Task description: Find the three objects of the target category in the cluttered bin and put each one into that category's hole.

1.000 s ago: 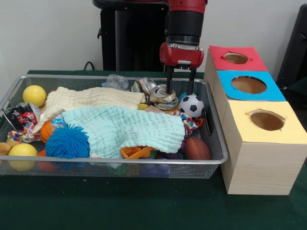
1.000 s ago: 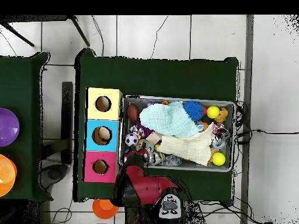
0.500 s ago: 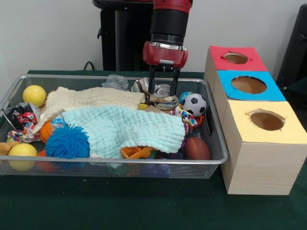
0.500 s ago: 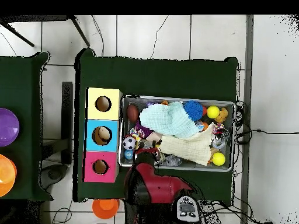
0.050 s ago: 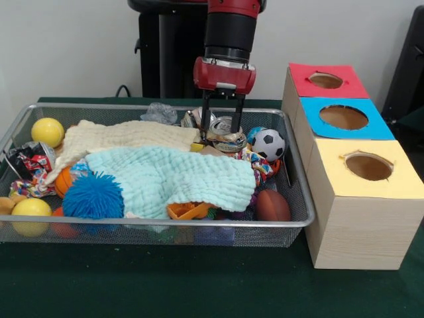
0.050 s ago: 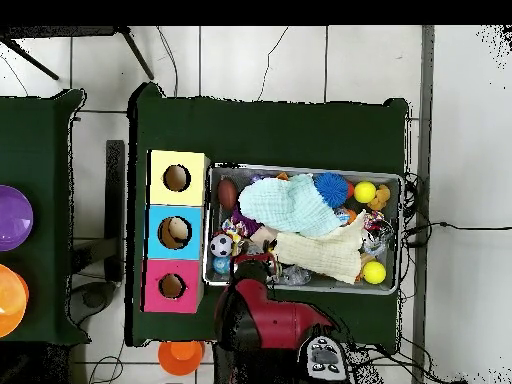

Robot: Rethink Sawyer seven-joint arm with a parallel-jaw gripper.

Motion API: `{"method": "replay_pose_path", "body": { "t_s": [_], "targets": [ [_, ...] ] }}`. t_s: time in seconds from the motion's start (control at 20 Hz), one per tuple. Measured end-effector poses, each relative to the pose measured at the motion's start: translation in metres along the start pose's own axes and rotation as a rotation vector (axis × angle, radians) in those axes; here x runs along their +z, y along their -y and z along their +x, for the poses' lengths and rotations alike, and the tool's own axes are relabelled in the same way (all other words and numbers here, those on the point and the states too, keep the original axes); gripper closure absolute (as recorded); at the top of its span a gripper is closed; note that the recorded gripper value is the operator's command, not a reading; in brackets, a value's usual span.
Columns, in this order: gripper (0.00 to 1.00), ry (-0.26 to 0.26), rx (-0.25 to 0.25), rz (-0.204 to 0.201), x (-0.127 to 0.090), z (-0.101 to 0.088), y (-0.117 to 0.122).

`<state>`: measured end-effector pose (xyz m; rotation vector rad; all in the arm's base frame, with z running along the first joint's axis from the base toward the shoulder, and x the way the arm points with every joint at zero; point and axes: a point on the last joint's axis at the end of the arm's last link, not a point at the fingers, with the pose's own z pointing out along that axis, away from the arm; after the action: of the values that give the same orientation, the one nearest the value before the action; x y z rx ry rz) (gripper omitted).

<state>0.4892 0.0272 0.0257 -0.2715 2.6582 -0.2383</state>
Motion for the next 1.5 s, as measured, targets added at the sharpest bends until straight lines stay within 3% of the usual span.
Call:
{"method": "replay_pose_path", "body": {
  "t_s": [0.45,0.95,1.5],
  "targets": [
    [0.00,0.049,0.004,-0.027,0.005,-0.008,-0.013],
    [0.00,0.153,0.005,-0.056,0.009,-0.022,-0.033],
    [0.00,0.123,-0.011,-0.073,0.017,-0.005,-0.050]
  ]
}}
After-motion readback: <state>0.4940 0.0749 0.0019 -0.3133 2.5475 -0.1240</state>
